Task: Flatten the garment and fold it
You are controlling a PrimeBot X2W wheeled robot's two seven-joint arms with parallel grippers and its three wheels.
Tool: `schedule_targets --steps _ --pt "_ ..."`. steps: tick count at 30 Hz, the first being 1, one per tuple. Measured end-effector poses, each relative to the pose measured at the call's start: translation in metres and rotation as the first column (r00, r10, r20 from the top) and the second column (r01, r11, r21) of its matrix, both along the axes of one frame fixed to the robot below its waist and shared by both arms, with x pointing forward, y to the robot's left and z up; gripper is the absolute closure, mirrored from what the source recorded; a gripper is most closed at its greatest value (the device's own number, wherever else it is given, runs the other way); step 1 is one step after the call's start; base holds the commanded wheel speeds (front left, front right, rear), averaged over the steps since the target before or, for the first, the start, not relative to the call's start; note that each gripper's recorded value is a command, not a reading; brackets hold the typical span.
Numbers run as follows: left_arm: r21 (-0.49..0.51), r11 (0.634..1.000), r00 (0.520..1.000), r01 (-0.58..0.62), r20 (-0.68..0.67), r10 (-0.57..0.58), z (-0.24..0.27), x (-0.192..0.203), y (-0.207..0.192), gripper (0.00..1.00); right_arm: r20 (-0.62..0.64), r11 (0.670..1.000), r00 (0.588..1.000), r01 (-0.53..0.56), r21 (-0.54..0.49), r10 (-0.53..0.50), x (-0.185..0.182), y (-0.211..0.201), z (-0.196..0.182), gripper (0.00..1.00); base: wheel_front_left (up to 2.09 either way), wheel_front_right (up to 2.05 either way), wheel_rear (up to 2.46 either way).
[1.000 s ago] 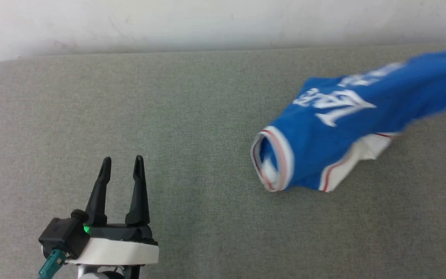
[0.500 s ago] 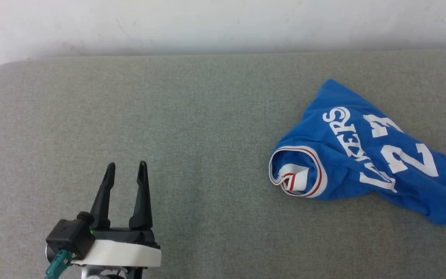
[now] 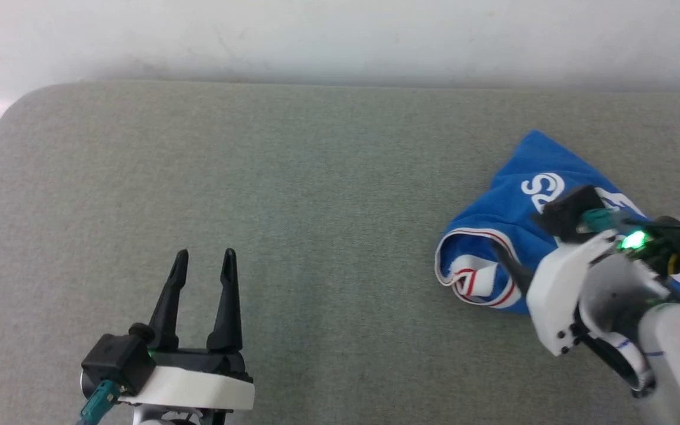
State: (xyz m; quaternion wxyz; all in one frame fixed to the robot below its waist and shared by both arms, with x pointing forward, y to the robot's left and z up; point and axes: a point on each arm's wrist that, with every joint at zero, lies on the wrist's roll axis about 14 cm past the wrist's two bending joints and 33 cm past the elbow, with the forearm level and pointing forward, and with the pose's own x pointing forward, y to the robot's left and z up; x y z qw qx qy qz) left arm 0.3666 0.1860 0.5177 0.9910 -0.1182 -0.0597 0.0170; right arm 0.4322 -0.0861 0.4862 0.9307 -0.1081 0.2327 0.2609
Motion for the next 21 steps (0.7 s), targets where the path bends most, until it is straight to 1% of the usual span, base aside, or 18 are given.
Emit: schedule_targets --steps 2,4,8,9,10,11,14,17,19,20,21 --pt "0.001 1.000 1.000 -0.016 -0.006 0.016 -0.001 -0.002 0.005 0.00 -0.054 0.998 0.997 -0.051 -0.035 0.049 -0.001 0.011 -0.019 0.00 0.00 0.00 0.00" --pt "0.004 0.999 0.999 -0.033 -0.012 0.033 -0.003 -0.004 0.010 0.00 -0.093 0.987 0.991 -0.111 -0.117 0.101 -0.002 0.015 -0.038 0.00 0.00 0.00 0.00" --pt "0.012 0.998 0.998 -0.063 -0.021 0.063 -0.005 -0.008 0.019 0.00 -0.202 0.976 0.971 -0.156 -0.152 0.124 -0.005 0.022 -0.072 0.00 0.00 0.00 0.00" --pt "0.013 0.998 0.997 -0.067 -0.025 0.068 -0.006 -0.008 0.021 0.00 -0.220 0.973 0.967 -0.166 -0.162 0.128 -0.005 0.022 -0.078 0.05 0.00 0.00 0.00" --pt "0.014 0.997 0.997 -0.070 -0.027 0.070 -0.007 -0.008 0.022 0.00 -0.230 0.971 0.965 -0.171 -0.170 0.130 -0.004 0.022 -0.083 0.71 0.00 0.00 0.00" --pt "0.015 0.997 0.997 -0.073 -0.030 0.073 -0.007 -0.008 0.023 0.00 -0.236 0.969 0.963 -0.175 -0.174 0.132 -0.003 0.023 -0.088 1.00 0.00 0.00 0.00" --pt "0.017 0.997 0.997 -0.077 -0.026 0.077 -0.006 -0.005 0.024 0.00 -0.193 0.974 0.970 -0.176 -0.140 0.147 0.008 0.031 -0.085 1.00 0.00 0.00 0.00" --pt "0.018 0.997 0.997 -0.077 -0.023 0.077 -0.005 -0.004 0.024 0.00 -0.063 0.976 0.976 -0.210 -0.063 0.207 0.023 0.061 -0.053 1.00 0.00 0.00 0.00" --pt "0.016 0.997 0.997 -0.073 -0.019 0.073 -0.004 -0.004 0.023 0.00 0.014 0.961 0.961 -0.275 0.032 0.275 0.021 0.096 -0.022 1.00 0.00 0.00 0.00" --pt "0.016 0.997 0.997 -0.070 -0.016 0.071 -0.003 -0.004 0.022 0.00 0.042 0.944 0.948 -0.318 0.084 0.316 0.013 0.116 -0.007 1.00 0.00 0.00 0.00" --pt "0.015 0.998 0.998 -0.067 -0.014 0.068 -0.003 -0.004 0.021 0.00 0.058 0.920 0.929 -0.371 0.123 0.367 0.002 0.136 0.004 1.00 0.00 0.00 0.00"
